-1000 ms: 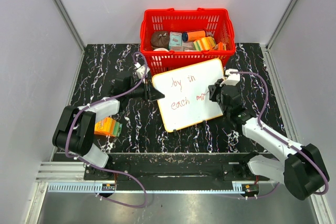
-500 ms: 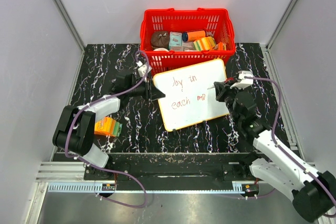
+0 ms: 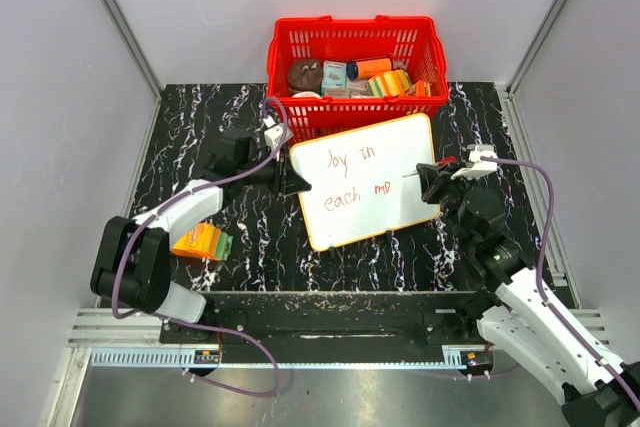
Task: Write a sentence on the whiteboard
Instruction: Write on the whiteboard with the whiteboard.
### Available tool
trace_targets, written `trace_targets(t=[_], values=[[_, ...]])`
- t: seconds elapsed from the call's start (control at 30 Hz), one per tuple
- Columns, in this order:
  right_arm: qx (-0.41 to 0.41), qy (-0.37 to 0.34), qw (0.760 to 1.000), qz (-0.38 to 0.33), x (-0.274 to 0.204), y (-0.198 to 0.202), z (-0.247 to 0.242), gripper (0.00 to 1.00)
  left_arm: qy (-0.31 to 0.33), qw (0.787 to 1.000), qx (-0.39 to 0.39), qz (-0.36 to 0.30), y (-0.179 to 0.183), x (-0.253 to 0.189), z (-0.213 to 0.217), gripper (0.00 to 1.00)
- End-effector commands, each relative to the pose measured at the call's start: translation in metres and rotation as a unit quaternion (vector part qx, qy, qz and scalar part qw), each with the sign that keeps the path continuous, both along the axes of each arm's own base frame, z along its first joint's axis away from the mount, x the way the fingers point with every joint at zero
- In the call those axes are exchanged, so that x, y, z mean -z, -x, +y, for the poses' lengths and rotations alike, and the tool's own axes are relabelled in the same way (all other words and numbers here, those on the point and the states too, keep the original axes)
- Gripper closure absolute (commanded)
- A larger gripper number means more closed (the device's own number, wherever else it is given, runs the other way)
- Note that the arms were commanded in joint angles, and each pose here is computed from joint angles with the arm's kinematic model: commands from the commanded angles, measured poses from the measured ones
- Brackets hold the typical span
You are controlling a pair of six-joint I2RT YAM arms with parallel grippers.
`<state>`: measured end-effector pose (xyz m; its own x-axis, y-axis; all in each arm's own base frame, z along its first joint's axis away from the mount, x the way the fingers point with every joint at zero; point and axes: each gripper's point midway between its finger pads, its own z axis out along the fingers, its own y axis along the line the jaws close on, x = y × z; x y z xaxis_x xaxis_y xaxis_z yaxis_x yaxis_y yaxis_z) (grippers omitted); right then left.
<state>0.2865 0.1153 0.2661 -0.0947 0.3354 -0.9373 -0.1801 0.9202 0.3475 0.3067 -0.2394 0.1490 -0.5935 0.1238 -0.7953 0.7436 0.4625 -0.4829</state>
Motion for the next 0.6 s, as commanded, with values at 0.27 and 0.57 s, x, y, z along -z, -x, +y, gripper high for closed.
trace_targets(t=[0.27, 0.57], values=[[-0.012, 0.011, 1.000, 0.002, -0.005, 0.004, 0.001, 1.00, -0.170, 0.983, -0.054, -0.046, -0.016, 0.053, 0.053, 0.84], [-0.012, 0.010, 1.000, 0.009, -0.001, 0.003, 0.001, 1.00, -0.174, 0.974, -0.120, -0.084, -0.031, 0.038, 0.065, 0.43]])
